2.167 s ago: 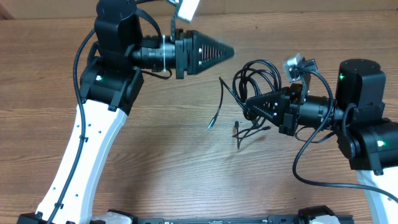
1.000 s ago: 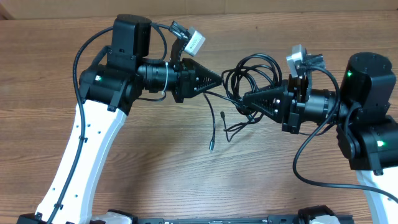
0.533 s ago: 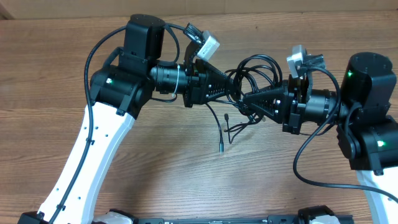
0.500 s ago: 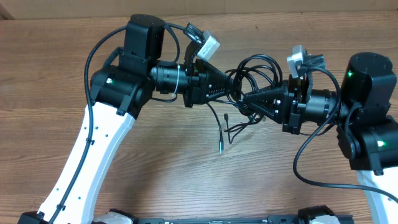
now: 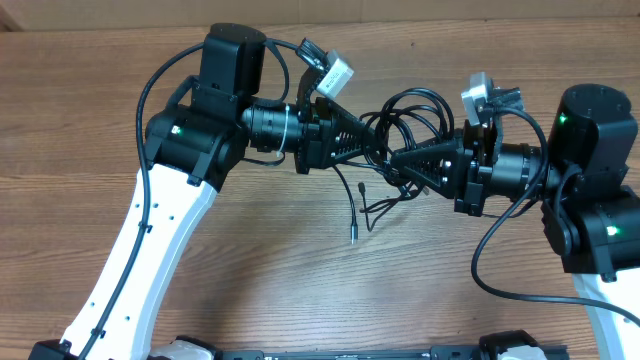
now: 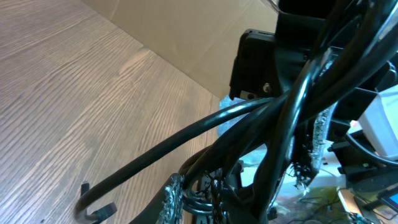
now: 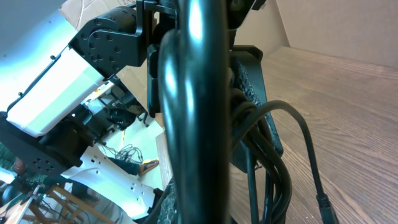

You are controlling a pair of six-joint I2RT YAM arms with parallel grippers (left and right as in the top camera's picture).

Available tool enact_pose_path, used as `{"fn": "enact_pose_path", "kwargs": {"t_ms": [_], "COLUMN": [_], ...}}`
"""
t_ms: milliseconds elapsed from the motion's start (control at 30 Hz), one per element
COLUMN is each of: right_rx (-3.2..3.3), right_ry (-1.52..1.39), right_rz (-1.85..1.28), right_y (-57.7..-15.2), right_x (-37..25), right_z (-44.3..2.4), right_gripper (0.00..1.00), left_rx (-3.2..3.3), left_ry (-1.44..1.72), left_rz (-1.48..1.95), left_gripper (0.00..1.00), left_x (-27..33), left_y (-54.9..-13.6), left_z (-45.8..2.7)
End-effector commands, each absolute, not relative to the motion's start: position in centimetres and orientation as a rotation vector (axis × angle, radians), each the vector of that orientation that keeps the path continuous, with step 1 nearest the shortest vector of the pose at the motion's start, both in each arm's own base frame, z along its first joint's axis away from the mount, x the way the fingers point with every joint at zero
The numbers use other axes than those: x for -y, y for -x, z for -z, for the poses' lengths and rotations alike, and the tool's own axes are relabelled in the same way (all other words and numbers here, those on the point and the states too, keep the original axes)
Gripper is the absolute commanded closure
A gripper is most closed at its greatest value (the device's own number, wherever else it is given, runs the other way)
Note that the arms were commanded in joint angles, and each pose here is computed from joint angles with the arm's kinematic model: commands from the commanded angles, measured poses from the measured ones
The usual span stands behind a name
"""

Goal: Untangle cables

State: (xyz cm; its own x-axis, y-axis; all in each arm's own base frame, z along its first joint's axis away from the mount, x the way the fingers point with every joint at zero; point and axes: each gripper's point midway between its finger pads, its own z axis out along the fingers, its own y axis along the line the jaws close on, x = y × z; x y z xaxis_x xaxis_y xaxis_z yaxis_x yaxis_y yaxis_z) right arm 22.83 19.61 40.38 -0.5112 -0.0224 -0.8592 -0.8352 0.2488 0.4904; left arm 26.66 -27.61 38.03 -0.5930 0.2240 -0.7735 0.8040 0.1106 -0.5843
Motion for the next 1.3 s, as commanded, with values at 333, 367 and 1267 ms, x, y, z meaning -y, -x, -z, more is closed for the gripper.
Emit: {"fn": "enact_pose_path", "kwargs": {"t_ms": [333, 367, 1267], "right_rx": [-1.736, -1.736, -1.751], "right_ry": [0.810, 0.810, 0.790], "right_rz": [-1.328, -1.328, -1.322], "right_y": [-22.6, -22.6, -22.8], "right_x": [-19.7, -19.7, -19.6], "right_z": [-40.8, -40.8, -40.6], "right_gripper": [0.96, 0.96, 0.96], "left_rx": [-1.756, -1.755, -1.804], "left_ry": [-1.116, -1.117, -1.069], "left_rz": [1.608, 1.608, 1.531], "left_gripper": [0.78, 0.78, 0.67], "left_x": [27.6, 27.6, 28.2], "left_y": [-23.7, -23.7, -24.7], "left_z": [-40.1, -40.1, -39.9]}}
